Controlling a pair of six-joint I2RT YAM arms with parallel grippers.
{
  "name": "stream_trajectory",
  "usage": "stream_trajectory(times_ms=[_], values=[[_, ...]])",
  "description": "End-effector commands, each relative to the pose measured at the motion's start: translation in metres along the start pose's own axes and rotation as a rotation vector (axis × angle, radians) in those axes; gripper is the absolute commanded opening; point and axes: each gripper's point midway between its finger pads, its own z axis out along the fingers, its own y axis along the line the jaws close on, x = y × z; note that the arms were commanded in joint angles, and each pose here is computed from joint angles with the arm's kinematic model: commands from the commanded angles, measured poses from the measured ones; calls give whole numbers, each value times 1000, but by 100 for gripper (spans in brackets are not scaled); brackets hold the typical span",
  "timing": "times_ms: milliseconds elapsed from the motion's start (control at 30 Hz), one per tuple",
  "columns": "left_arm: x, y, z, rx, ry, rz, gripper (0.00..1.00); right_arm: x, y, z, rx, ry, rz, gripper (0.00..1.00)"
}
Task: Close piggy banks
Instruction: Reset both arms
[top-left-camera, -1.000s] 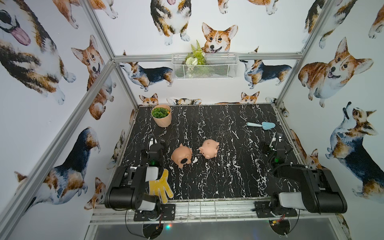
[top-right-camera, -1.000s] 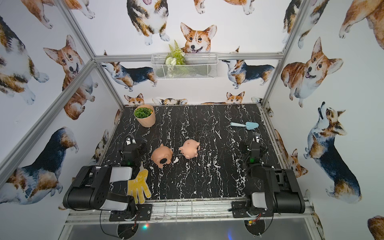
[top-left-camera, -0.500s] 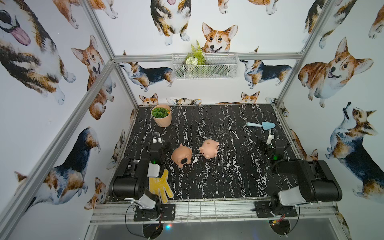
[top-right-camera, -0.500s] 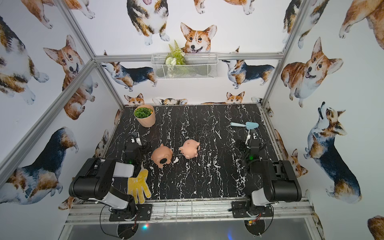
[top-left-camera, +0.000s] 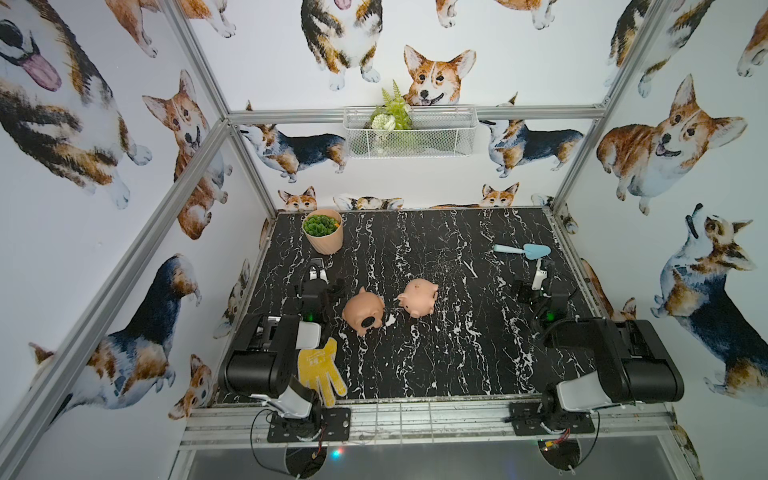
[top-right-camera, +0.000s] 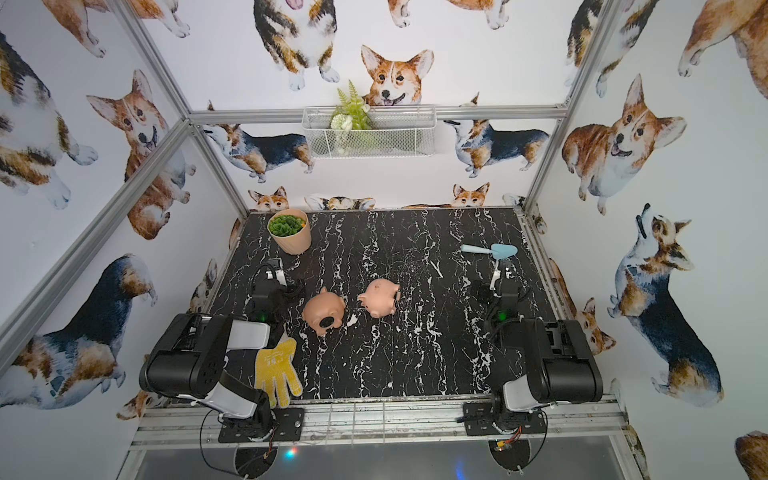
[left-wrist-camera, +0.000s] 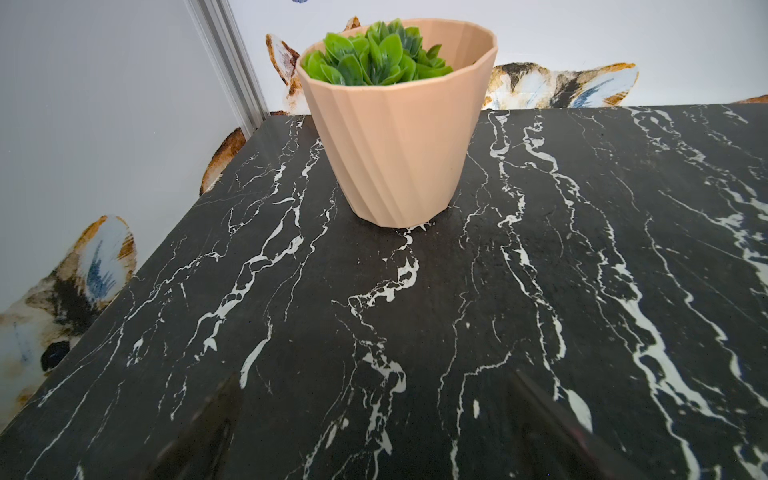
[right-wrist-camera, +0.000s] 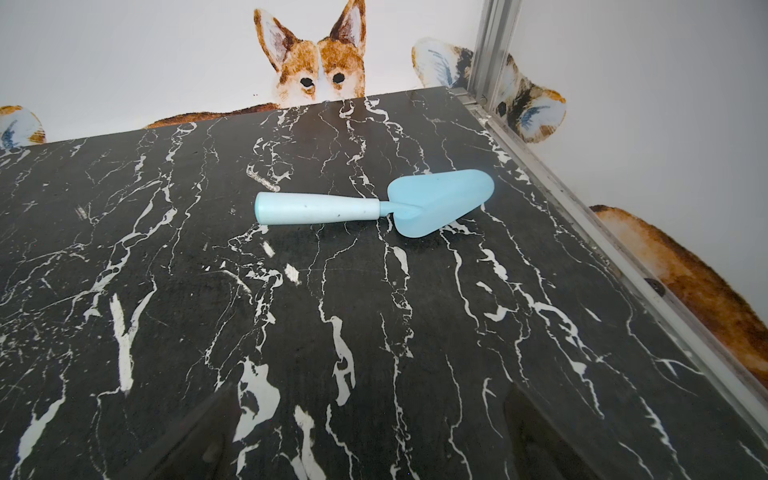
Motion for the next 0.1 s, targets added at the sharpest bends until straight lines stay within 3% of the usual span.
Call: stream_trajectory(times_ms=[0, 67], values=[[-4, 1, 1, -8, -12, 5, 100, -9, 2, 0, -8, -32, -8, 100], [-4, 1, 0, -8, -14, 3, 100, -9, 2, 0, -7, -33, -8, 100]])
